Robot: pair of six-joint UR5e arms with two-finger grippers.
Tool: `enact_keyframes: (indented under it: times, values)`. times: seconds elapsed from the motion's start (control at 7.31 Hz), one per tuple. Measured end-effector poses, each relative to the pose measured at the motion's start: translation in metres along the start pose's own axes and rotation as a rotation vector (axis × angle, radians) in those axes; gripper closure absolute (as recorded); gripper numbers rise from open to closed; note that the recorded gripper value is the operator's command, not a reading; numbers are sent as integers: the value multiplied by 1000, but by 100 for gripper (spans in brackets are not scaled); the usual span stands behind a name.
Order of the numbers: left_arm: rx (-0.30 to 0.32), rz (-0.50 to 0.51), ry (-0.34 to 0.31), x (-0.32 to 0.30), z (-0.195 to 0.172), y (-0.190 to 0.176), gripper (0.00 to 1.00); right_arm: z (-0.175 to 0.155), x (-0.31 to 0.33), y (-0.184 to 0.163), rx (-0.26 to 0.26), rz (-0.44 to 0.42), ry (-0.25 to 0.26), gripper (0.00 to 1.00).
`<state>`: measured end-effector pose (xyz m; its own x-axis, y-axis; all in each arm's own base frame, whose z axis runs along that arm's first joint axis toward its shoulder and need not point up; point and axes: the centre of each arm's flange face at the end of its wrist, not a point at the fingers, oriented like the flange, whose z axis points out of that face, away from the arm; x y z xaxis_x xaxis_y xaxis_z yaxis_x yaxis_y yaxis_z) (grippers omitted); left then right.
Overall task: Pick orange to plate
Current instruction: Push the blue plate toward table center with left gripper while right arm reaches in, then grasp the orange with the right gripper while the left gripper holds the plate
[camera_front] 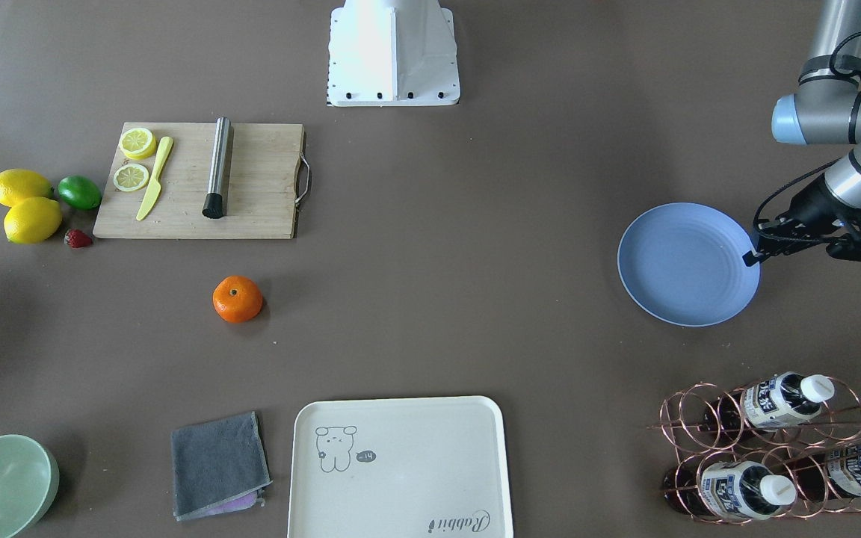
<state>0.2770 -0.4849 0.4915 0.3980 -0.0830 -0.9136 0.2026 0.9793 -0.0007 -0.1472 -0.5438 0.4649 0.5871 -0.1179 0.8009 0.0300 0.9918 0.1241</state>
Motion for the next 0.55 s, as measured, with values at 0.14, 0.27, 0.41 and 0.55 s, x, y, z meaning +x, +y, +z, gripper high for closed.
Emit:
enact_keyframes:
  times: [0.14, 0.27, 0.41, 0.55]
  values:
    - [9, -43, 20, 63, 23, 18, 100, 20, -47, -7, 3, 31, 2, 0]
    - [17, -81, 19, 130, 46, 37, 100, 42, -92, -8, 10, 49, -1, 0]
    - [25, -106, 12, 183, 65, 61, 100, 60, -131, -6, 18, 67, -3, 0]
    - [30, -124, 12, 222, 84, 91, 100, 77, -163, -2, 31, 80, 7, 0]
